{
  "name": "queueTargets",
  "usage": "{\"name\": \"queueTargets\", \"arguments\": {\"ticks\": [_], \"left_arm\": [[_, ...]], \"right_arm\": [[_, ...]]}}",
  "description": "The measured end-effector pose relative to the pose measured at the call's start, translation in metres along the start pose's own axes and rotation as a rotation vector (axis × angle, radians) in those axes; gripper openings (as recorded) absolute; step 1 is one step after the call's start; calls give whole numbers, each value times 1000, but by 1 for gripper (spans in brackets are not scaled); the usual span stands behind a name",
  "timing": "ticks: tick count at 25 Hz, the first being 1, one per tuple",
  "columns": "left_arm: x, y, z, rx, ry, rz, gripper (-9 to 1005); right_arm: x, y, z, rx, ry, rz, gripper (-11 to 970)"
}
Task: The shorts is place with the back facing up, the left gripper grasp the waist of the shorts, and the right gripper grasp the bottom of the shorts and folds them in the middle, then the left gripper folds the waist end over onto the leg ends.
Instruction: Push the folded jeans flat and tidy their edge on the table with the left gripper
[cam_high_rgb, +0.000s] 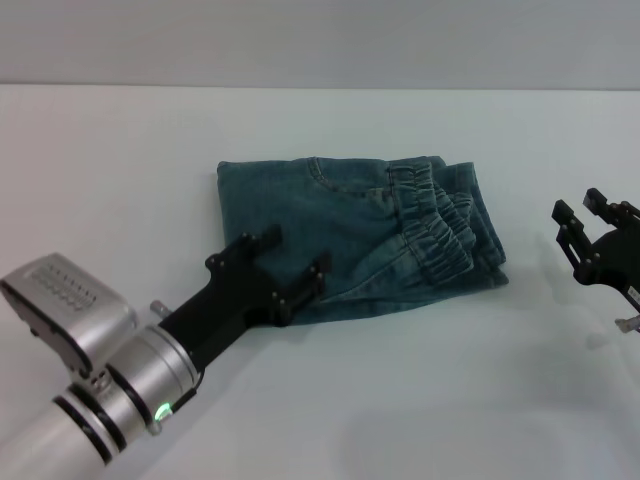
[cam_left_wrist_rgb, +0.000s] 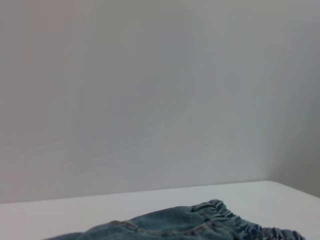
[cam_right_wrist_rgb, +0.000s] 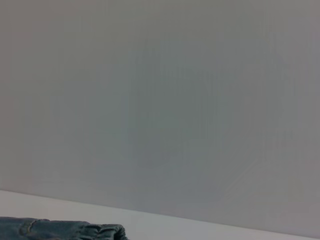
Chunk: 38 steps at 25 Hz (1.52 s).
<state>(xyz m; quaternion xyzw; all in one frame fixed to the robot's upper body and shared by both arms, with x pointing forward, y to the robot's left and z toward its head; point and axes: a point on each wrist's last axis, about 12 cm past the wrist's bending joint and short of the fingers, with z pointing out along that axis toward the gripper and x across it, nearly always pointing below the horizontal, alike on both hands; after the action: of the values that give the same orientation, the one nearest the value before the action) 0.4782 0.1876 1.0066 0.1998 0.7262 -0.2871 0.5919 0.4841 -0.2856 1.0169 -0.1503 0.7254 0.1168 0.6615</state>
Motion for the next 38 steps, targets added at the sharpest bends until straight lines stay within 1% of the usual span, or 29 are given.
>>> {"name": "queueTargets", "arguments": {"ticks": [2,6,11,14,15,17,21,25,32,38], "left_arm": [[4,-4,-4,-2,3,-16,749],[9,-10,-6,12,28,-38,750],[10,-9,-3,15,44,-52,752],[10,-3,3,9,78,-32,752],[10,-3,3,9,78,-32,753],[10,5,10,10,113,-21,753],[8,13,18,14,139,-6,754],[5,16,22,16,136,4,756],[-2,30,31,-4,149,45,758],[-14,38,38,-25,111,56,759]], "right_arm": [[0,0,0,-1,0,-1,390],[0,0,1,-1,2,-2,393],[0,0,1,-1,1,-2,396],[-1,0,1,-2,0,-2,397],[-1,0,1,-2,-1,-2,398],[0,1,1,-6,0,-1,399],[0,3,1,-12,0,0,402],[1,3,0,-9,2,2,404],[1,3,-1,-9,4,2,408],[2,4,-1,-13,5,2,412]]}}
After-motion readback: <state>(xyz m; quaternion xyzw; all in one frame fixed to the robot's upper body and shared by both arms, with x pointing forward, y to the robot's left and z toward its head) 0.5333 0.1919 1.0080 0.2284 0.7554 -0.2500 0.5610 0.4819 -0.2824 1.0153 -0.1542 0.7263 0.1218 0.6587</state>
